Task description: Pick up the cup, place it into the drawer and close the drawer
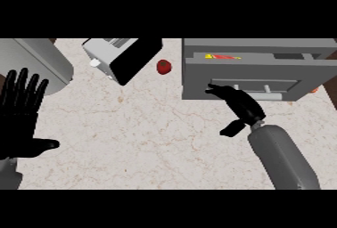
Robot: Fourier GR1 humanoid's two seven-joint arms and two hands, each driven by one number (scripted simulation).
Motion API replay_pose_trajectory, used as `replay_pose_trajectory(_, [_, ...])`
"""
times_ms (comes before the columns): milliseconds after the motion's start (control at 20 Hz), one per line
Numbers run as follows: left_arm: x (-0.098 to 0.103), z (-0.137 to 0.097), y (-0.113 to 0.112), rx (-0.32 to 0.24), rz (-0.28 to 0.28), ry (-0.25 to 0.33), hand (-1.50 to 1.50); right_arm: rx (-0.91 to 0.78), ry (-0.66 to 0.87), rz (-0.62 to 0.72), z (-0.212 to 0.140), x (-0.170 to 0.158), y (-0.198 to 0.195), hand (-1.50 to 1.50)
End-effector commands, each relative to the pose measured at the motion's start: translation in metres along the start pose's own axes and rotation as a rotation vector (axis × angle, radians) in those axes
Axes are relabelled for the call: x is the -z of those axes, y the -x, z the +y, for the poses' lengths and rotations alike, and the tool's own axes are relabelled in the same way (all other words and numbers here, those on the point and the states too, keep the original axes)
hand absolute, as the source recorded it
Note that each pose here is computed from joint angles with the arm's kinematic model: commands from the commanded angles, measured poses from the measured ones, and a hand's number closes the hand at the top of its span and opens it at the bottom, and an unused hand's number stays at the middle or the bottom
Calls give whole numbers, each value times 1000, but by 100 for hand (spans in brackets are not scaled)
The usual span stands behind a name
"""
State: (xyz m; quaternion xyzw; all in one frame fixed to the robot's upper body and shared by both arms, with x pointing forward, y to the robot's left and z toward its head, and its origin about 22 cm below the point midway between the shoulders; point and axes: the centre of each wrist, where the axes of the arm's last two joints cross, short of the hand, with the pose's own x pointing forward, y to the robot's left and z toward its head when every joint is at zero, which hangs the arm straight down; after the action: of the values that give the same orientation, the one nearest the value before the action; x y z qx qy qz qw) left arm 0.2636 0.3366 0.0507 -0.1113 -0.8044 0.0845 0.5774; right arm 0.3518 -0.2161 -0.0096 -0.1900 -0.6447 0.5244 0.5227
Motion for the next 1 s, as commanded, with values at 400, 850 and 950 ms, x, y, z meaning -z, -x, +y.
replay_pose_trajectory(400, [1, 11, 7, -5, -5, 36, -150, 96, -29, 25, -39, 39, 39, -150])
replay_pose_trajectory(850, [15, -1, 15, -1, -5, 57, -150, 97, -9, 48, -101, 44, 47, -150])
replay_pose_trajectory(950, [2, 13, 9, -15, 0, 61, -150, 95, -1, 56, -85, 33, 59, -150])
